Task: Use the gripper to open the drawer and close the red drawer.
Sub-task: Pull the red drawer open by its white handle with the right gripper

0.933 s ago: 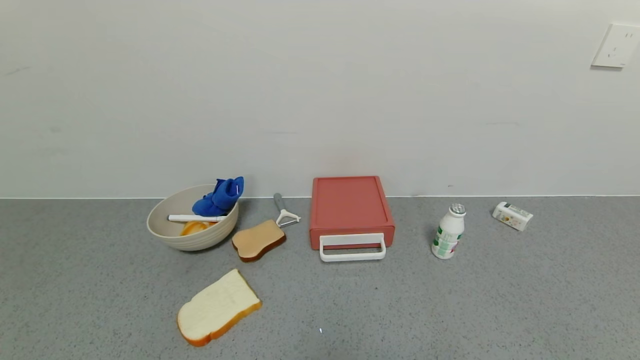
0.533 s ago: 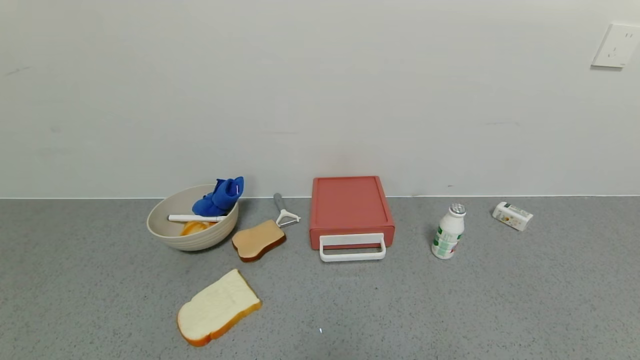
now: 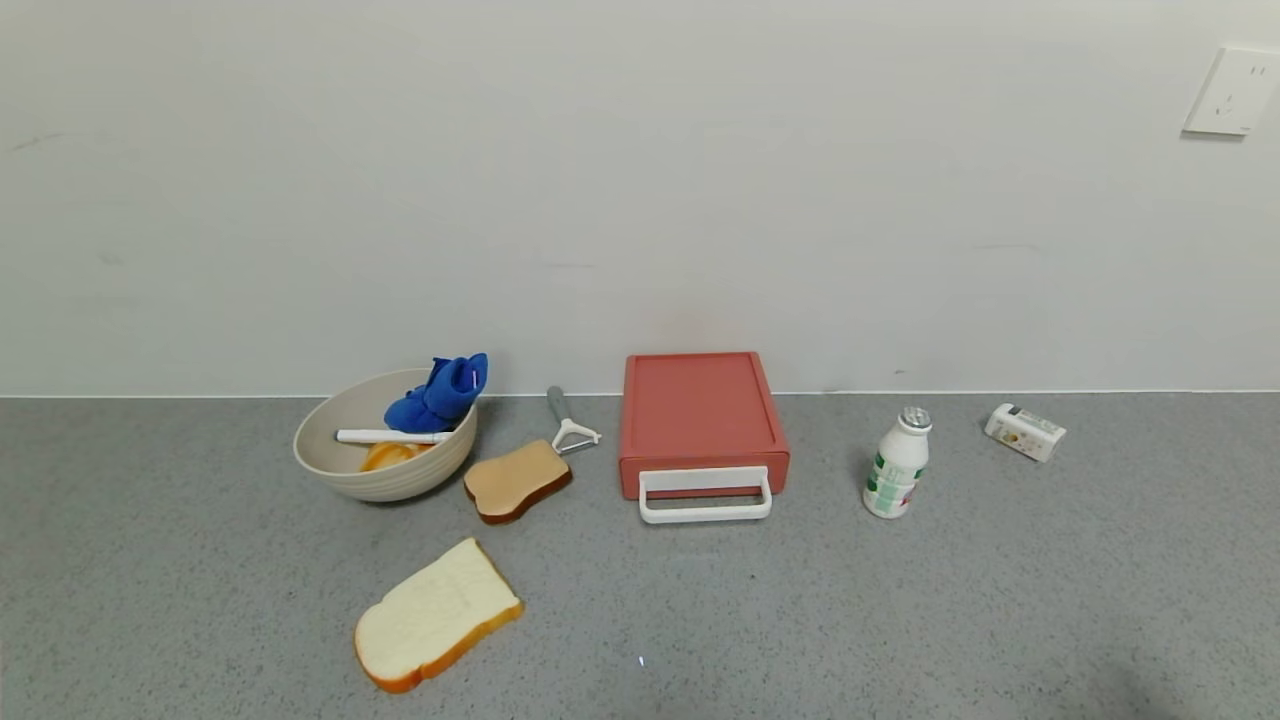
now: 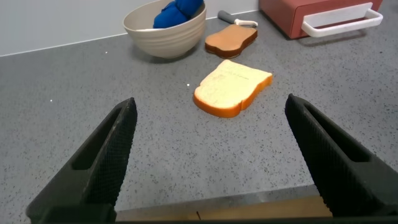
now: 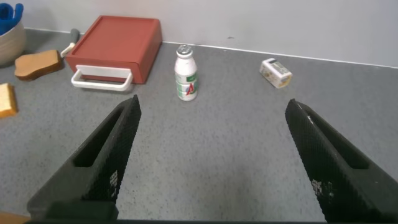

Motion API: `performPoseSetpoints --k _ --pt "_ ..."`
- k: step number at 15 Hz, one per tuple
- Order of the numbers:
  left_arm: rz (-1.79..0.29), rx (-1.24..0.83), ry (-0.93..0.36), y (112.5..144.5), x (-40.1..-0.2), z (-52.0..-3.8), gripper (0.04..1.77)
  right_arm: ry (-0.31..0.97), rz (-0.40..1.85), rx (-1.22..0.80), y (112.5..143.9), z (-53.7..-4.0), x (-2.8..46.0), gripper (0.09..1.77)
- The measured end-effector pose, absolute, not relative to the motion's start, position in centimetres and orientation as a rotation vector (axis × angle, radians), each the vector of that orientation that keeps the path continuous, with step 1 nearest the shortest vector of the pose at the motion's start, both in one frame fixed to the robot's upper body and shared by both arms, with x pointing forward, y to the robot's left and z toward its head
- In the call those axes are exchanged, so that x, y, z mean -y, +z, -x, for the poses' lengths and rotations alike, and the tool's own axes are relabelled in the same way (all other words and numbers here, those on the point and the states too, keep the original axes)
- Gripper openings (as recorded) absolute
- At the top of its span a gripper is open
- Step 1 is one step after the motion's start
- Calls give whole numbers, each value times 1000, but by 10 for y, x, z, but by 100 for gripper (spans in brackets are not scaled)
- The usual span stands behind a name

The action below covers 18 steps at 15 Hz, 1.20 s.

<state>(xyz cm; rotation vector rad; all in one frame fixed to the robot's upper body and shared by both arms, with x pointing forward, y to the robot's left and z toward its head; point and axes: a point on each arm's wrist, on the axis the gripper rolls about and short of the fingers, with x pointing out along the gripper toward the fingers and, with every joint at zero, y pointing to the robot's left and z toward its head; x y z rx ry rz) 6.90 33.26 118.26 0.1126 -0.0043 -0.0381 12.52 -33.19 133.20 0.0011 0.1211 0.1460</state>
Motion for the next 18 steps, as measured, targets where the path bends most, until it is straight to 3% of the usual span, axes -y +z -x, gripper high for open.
performPoseSetpoints --k 5,9,18 --pt "-113 4 -38 1183 -333 -69 172 268 1 -243 1380 -212 316 171" --pt "-112 4 -38 1183 -333 -69 172 422 29 -382 1394 -293 280 171" --pt "-107 4 -39 1183 -333 -69 172 679 149 -653 1338 -404 152 171"
